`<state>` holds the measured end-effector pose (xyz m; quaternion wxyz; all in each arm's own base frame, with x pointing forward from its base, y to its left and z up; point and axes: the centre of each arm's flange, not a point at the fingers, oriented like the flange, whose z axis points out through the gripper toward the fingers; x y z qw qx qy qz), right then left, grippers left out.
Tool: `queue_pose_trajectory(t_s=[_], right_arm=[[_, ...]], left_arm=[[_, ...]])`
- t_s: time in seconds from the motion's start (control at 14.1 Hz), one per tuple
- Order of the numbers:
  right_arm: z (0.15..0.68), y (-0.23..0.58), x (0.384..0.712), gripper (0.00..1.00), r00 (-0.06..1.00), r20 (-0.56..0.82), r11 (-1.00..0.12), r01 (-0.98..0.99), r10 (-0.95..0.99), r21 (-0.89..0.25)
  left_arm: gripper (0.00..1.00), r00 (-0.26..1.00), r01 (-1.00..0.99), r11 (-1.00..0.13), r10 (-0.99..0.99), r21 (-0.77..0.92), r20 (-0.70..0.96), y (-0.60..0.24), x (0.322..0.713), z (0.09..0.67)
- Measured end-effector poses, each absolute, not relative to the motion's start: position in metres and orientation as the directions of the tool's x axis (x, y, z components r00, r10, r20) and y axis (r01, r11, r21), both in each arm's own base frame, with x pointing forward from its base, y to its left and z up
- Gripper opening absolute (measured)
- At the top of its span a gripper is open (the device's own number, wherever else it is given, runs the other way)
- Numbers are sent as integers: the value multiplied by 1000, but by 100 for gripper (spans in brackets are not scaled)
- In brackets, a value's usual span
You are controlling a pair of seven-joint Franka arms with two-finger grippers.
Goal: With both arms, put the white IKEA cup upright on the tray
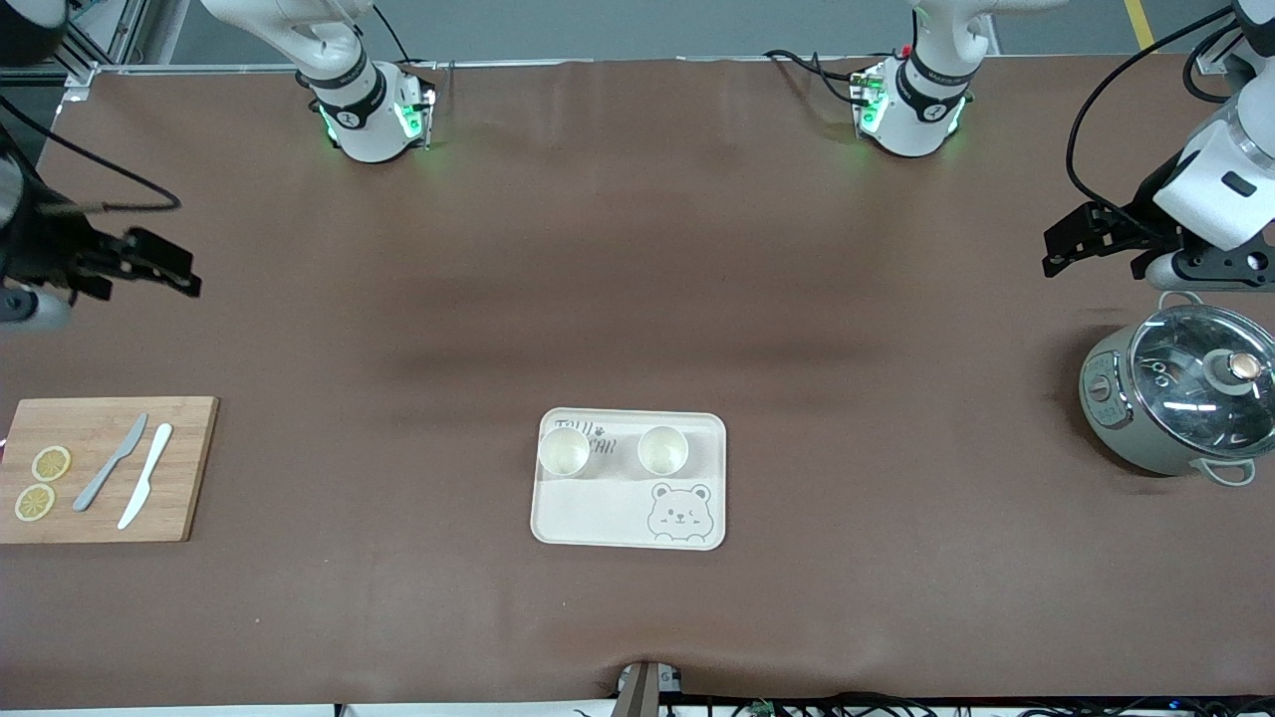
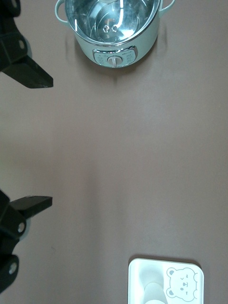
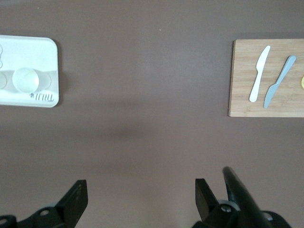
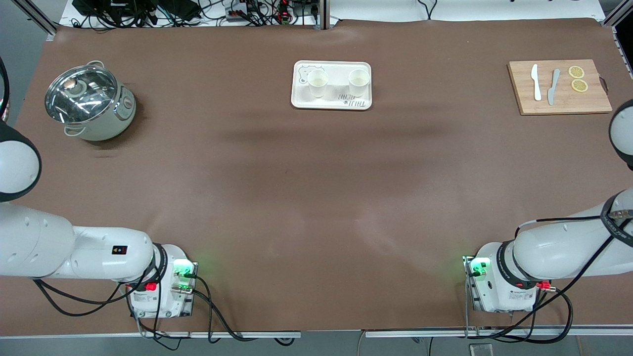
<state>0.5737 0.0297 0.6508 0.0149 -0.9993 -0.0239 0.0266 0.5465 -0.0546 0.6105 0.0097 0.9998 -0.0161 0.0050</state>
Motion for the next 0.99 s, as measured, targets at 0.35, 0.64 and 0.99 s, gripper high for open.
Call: queue_pose_trajectory(t_s=[0.35, 0.64, 0.99], right_arm=[[672, 2, 547, 100, 994, -72, -997, 81, 81, -1], [673, -9, 544, 100, 994, -86, -998, 65, 65, -3], [669, -9, 536, 100, 996, -66, -998, 67, 67, -1]], left_arm=[[100, 999, -32, -999, -32, 19, 9, -54, 547, 610], [100, 1000, -29, -1000, -29, 9, 8, -52, 547, 609], [100, 1000, -30, -999, -30, -19, -2, -48, 549, 603]])
